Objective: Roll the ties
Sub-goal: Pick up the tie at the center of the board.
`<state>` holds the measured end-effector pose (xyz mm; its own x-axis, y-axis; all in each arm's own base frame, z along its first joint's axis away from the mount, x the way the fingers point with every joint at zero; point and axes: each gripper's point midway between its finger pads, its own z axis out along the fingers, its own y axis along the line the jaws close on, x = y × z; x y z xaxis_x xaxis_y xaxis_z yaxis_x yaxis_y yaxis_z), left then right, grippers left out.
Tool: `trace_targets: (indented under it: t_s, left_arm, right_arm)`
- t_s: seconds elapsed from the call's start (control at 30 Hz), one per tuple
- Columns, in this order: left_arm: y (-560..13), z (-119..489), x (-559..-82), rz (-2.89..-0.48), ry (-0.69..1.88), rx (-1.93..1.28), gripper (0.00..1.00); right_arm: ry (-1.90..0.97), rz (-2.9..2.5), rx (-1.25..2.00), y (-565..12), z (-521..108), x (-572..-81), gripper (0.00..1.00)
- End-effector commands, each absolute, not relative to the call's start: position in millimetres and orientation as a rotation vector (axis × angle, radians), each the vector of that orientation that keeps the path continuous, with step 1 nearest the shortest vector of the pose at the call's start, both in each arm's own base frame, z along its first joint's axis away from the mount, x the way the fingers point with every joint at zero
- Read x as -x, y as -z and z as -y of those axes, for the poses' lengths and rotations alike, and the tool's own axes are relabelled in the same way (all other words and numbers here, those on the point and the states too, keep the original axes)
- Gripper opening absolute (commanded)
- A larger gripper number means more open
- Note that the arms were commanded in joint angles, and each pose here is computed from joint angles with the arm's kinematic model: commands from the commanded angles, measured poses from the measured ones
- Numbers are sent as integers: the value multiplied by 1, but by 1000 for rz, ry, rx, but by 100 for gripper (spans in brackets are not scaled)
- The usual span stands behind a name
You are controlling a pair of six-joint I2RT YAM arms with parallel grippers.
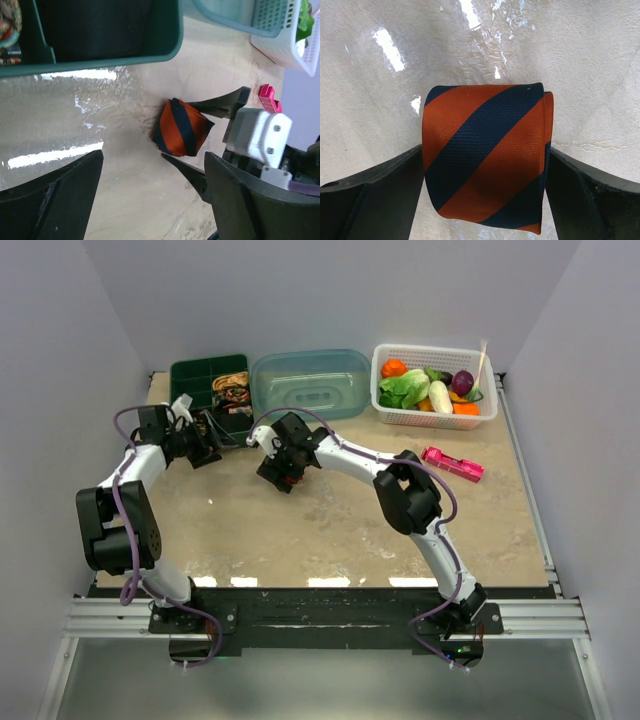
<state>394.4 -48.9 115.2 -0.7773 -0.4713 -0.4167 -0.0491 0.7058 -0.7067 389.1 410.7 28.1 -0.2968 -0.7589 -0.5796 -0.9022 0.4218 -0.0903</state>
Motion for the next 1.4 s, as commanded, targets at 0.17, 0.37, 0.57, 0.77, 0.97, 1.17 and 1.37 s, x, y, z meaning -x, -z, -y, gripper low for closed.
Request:
trace_targets:
  t_s: [0.17,0.37,0.57,0.77,0.97,1.17,1.37]
  left_arm:
    - [-184,37,-433,-2171,890,280,82]
    - [-203,30,-452,-2140,858,281,80]
    - [-211,20,-468,-2159,703,273,77]
    - [-199,34,-482,-2241,590,230,61]
    - [-173,43,-500,-2341,439,219,30]
    - [-139,36,-510,-2422,330,287,7]
    - [-119,27,-513,-2473,260,306,2]
  right_arm:
    - [-312,-2180,1324,-17,-408,-398,67]
    - [-386,-2203,1287,-19,-406,-399,45]
    - [-446,-2219,1290,-18,-409,-392,29]
    - [-534,-2215,1272,-32,-413,-381,21]
    - [-642,-2182,1196,-69,-414,-370,12]
    - [-687,-2167,1128,-94,-406,-363,2]
    - [-709,-2150,1078,-115,-396,-360,0]
